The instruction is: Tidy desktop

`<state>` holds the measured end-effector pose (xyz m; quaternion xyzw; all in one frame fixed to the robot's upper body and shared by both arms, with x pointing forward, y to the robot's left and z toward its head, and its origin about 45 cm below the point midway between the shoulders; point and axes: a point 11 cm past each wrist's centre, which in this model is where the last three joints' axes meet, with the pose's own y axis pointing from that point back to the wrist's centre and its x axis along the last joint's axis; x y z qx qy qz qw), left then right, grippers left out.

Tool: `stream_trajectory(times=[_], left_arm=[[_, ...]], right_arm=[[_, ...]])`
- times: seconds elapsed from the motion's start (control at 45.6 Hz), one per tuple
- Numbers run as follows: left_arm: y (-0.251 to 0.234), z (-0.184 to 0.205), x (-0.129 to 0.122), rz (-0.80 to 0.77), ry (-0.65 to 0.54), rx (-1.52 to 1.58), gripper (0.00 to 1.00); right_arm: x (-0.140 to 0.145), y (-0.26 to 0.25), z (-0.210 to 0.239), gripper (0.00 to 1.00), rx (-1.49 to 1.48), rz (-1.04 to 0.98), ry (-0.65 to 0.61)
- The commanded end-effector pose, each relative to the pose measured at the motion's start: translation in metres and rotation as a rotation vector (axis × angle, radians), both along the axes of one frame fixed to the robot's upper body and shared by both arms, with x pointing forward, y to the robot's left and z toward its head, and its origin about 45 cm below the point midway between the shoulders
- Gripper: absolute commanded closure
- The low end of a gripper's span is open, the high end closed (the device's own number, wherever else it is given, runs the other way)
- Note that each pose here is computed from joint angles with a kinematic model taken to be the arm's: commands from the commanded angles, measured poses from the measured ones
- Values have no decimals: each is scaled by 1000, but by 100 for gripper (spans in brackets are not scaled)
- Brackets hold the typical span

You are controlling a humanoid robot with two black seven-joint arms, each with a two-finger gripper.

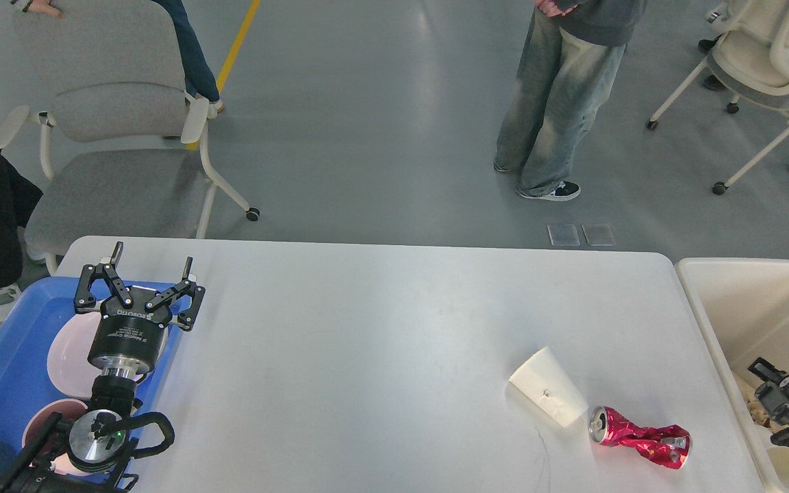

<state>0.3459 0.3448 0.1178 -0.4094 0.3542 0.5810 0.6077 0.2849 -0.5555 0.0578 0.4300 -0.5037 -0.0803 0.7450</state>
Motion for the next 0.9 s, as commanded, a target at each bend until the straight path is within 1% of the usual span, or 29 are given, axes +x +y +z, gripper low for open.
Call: stream_trajectory(times=[0.0,0.066,0.131,0.219,0.329,0.35,0.372,0.46,0.57,0.613,0.679,0.745,0.876], left_arm=[[0,0,0,0,0,-1,4],[0,0,0,0,0,1,4],[0,0,0,-1,-1,0,4],[0,0,0,0,0,1,4],[0,0,0,-1,-1,0,4],[-1,0,0,-1,-1,-1,4],[0,0,0,-1,-1,0,4],[-1,0,0,-1,-1,-1,4],[-1,0,0,-1,-1,-1,4],[0,0,0,0,0,1,4],[0,0,0,-1,-1,0,4],[0,0,0,-1,-1,0,4],[0,0,0,0,0,-1,4]], right_arm=[[21,10,26,0,112,8,61],[33,29,36,0,146,96,153],[50,48,56,0,161,214,244],[64,83,80,0,227,346,379],[84,126,127,0,303,464,502],[92,148,149,0,329,518,548],[95,158,159,0,341,542,564],[98,195,197,0,386,632,629],[89,239,242,0,402,748,705],[85,253,261,0,404,788,712],[81,267,285,0,391,831,692],[73,277,298,0,414,850,681],[59,291,334,0,464,861,611]])
